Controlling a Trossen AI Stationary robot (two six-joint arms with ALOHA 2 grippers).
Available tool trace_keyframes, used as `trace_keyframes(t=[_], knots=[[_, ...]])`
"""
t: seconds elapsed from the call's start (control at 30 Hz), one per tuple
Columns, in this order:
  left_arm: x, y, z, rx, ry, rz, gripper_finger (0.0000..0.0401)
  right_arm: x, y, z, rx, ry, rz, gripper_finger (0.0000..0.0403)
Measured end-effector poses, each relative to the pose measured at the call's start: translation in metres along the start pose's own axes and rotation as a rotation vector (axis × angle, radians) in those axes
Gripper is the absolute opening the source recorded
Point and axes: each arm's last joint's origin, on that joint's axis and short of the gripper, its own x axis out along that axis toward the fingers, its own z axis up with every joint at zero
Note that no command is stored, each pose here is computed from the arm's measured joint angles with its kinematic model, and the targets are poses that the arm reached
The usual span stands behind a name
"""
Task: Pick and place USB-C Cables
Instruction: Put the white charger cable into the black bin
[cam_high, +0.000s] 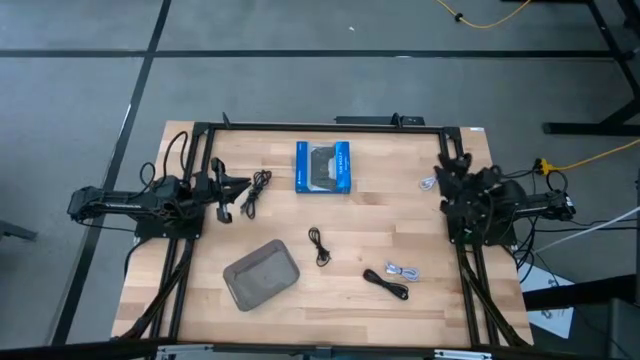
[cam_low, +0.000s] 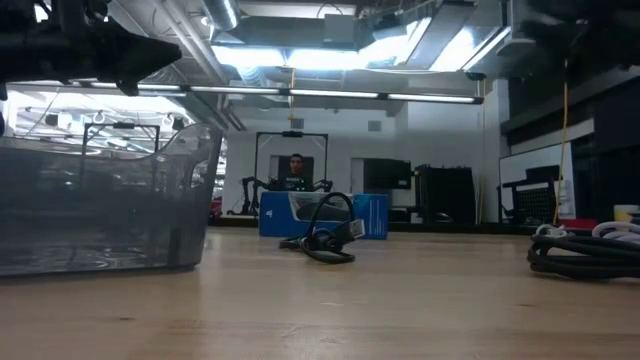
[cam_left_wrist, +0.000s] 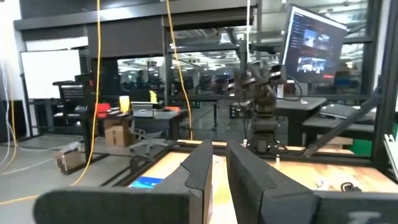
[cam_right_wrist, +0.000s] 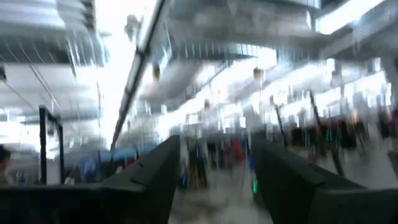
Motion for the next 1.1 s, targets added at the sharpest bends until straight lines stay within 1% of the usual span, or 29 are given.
trace_keyframes(t=[0.1, 0.2, 0.4, 0.5, 0.57, 0.63, 0.73, 0.83, 0.9, 0.97, 1.03, 1.1], knots=[[0.0, 0.0, 0.0, -0.003, 0.0, -0.005, 0.0041, 0.0, -0.002, 0.01, -0.032, -0.095, -0.006, 0.0202], [0.0, 0.0, 0.0, -0.003, 0.0, -0.006, 0.0041, -0.001, -0.004, 0.015, -0.057, -0.144, -0.027, 0.0202], [0.0, 0.0, 0.0, -0.004, 0.0, -0.007, 0.0041, 0.002, -0.006, 0.014, -0.077, -0.142, -0.066, 0.0202], [0.0, 0.0, 0.0, -0.004, 0.0, -0.006, 0.0041, 0.013, -0.004, 0.023, -0.09, -0.095, -0.113, 0.0202], [0.0, 0.0, 0.0, -0.012, 0.0, -0.007, 0.0041, 0.026, -0.002, 0.028, -0.148, 0.002, -0.159, 0.0202], [0.0, 0.0, 0.0, -0.031, 0.001, -0.007, 0.0041, 0.041, 0.002, 0.029, -0.212, 0.138, -0.234, 0.0202], [0.0, 0.0, 0.0, -0.054, 0.002, -0.007, 0.0041, 0.065, 0.004, 0.024, -0.332, 0.361, -0.414, 0.0202], [0.0, 0.0, 0.0, -0.05, 0.003, -0.006, 0.0041, 0.083, 0.004, 0.012, -0.45, 0.572, -0.607, 0.0202], [0.0, 0.0, 0.0, -0.049, 0.004, -0.004, 0.0041, 0.094, 0.002, 0.004, -0.466, 0.672, -0.683, 0.0202], [0.0, 0.0, 0.0, -0.049, 0.003, -0.004, 0.0041, 0.104, -0.002, -0.003, -0.459, 0.78, -0.728, 0.0202], [0.0, 0.0, 0.0, -0.047, 0.004, -0.004, 0.0041, 0.114, -0.007, -0.01, -0.432, 0.901, -0.76, 0.0202], [0.0, 0.0, -0.001, -0.044, 0.01, -0.003, 0.0041, 0.121, -0.017, -0.018, -0.399, 1.054, -0.796, 0.0202]])
